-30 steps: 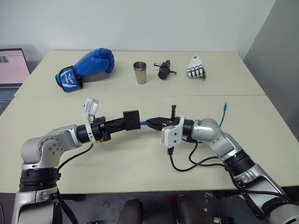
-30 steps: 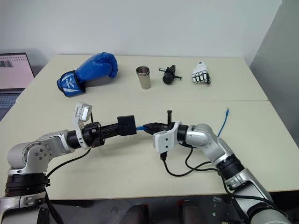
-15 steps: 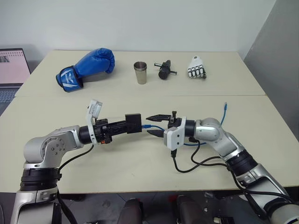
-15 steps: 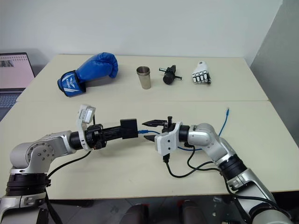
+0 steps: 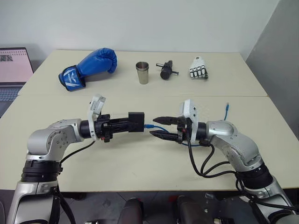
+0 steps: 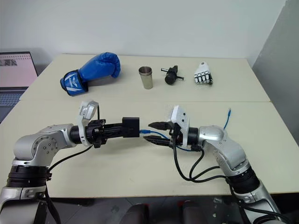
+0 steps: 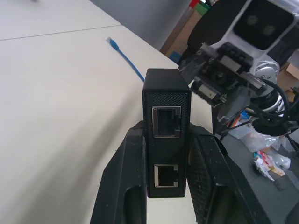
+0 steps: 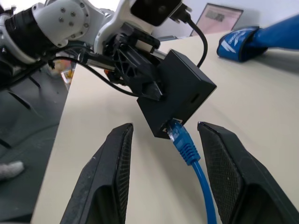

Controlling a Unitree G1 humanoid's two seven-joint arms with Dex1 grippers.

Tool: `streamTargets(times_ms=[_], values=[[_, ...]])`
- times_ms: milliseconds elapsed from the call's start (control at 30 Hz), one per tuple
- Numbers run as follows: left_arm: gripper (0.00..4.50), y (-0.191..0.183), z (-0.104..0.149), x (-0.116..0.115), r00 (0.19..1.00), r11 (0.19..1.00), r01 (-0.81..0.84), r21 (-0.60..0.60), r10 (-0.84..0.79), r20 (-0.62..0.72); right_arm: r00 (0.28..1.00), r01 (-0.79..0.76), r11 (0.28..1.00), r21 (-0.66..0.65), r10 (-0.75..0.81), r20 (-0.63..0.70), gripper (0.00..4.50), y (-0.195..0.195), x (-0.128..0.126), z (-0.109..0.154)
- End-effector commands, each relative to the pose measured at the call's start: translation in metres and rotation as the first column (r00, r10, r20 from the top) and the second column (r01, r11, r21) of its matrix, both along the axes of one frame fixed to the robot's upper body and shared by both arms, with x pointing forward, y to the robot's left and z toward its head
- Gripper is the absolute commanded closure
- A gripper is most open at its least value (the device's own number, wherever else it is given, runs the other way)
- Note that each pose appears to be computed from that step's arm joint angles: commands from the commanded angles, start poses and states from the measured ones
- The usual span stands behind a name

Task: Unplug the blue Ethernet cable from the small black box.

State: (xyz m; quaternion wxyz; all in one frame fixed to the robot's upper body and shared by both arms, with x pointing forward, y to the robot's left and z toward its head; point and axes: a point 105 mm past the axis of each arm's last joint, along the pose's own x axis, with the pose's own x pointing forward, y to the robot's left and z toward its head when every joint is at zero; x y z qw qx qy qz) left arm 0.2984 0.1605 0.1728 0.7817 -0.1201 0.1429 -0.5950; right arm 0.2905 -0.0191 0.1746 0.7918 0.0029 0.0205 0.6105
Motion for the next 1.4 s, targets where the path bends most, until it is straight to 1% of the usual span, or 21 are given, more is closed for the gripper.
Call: streamTargets(times_ms=[33,267,500,933,1167,1267,1367,1400], values=[[3.71,-0.002,0.014,-0.002,0.999,0.999,0.029,-0.038,-0.027,0.041,0.997,0.018,0.999,0.050,-0.014,-0.078,2.17,-0.002,0.007,0.006],[3.71,-0.002,0.018,-0.001,0.999,0.997,0.022,-0.068,-0.020,0.033,0.985,-0.061,0.997,0.055,0.069,-0.158,2.17,0.006,0.000,0.001],[3.71,0.000,0.019,-0.001,1.000,0.997,0.019,-0.074,-0.018,0.018,0.963,-0.106,0.989,0.101,0.128,-0.239,2.17,0.009,-0.003,0.003],[3.71,-0.002,0.019,-0.002,1.000,0.997,0.024,-0.077,-0.023,0.019,0.942,-0.076,0.987,0.143,0.118,-0.314,2.17,0.008,0.003,0.005],[3.71,-0.004,0.018,-0.002,0.999,0.997,0.028,-0.076,-0.026,0.020,0.943,-0.081,0.989,0.125,0.117,-0.311,2.17,0.009,0.002,0.003],[3.71,-0.004,0.018,-0.002,0.999,0.997,0.031,-0.075,-0.029,0.020,0.942,-0.086,0.989,0.125,0.121,-0.313,2.64,0.010,0.002,0.003],[3.71,-0.005,0.017,-0.002,0.999,0.997,0.036,-0.072,-0.035,0.021,0.941,-0.089,0.989,0.122,0.123,-0.314,3.39,0.011,0.001,0.002],[3.71,-0.005,0.017,-0.002,0.999,0.997,0.038,-0.071,-0.036,0.021,0.941,-0.090,0.989,0.122,0.124,-0.314,3.56,0.011,0.001,0.002]])
